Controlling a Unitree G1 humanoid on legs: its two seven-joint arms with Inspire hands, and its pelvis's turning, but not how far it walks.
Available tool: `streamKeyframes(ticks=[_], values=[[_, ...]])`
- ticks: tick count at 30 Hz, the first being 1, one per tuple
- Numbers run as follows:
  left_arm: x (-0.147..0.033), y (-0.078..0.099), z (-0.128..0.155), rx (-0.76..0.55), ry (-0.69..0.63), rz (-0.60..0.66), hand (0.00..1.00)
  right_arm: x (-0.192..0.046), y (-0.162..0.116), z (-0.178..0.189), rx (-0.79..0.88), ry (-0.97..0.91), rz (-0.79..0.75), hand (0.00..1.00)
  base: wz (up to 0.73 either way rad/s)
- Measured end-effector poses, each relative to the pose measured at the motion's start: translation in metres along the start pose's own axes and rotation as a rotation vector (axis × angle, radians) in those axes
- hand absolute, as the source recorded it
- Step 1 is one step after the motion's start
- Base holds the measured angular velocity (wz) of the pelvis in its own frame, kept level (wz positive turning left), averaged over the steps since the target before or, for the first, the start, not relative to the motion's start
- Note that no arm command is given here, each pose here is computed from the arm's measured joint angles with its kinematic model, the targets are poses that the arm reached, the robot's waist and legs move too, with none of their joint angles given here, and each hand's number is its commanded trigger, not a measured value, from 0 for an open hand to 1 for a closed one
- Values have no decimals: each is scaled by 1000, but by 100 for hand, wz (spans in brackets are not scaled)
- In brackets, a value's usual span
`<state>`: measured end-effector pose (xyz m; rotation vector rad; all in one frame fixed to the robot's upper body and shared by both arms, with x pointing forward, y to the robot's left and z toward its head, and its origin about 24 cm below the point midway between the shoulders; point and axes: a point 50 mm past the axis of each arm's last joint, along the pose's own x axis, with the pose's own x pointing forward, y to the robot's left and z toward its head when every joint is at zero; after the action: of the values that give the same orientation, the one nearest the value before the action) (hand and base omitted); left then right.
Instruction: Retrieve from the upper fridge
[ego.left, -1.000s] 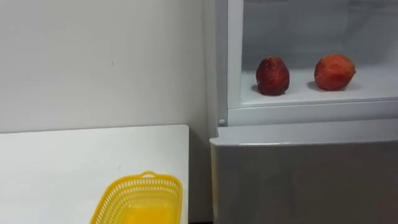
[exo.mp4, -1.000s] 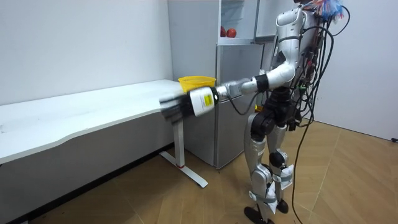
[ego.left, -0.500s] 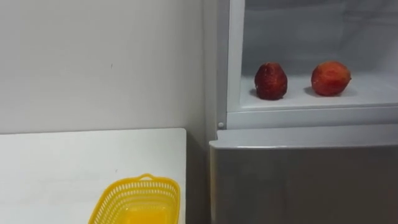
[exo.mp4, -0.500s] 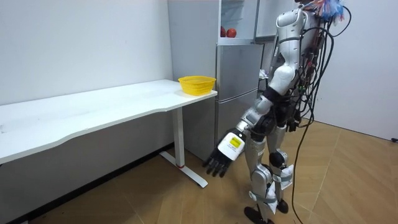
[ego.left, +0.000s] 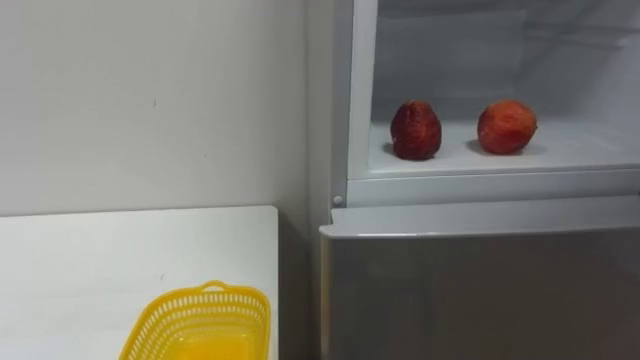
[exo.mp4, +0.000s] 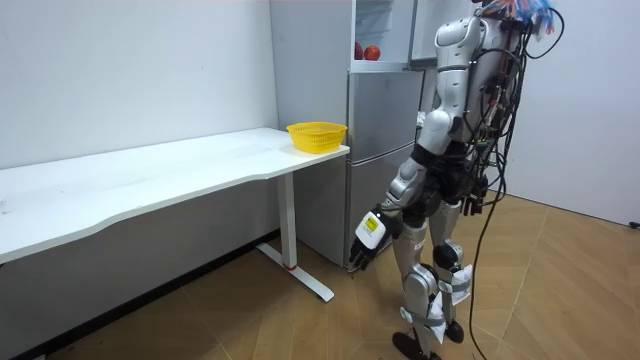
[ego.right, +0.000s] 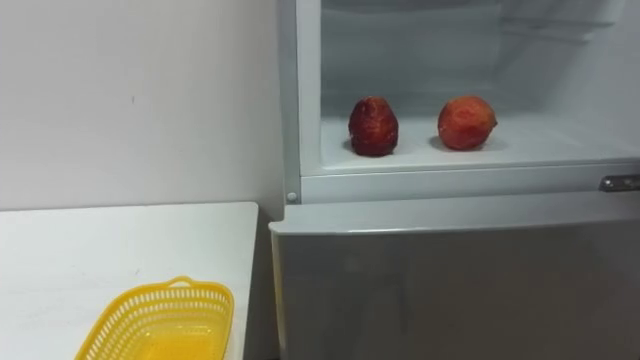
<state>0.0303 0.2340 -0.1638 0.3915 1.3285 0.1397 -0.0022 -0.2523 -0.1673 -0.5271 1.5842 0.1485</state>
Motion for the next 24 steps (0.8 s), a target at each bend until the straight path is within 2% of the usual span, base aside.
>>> streamKeyframes(ticks=[10,18,21,24], values=[[1,0,-1,84,27,-52,0,0,15,4,42,-7,46,0,-9],[1,-1,-4,127,31,-59,0,-1,4,22,79,-80,-31,0,-3],[0,-2,-6,193,30,-60,0,-2,-4,33,92,-136,-93,0,0],[0,-5,-7,242,25,-68,0,-5,-15,47,179,-197,-152,0,-1]])
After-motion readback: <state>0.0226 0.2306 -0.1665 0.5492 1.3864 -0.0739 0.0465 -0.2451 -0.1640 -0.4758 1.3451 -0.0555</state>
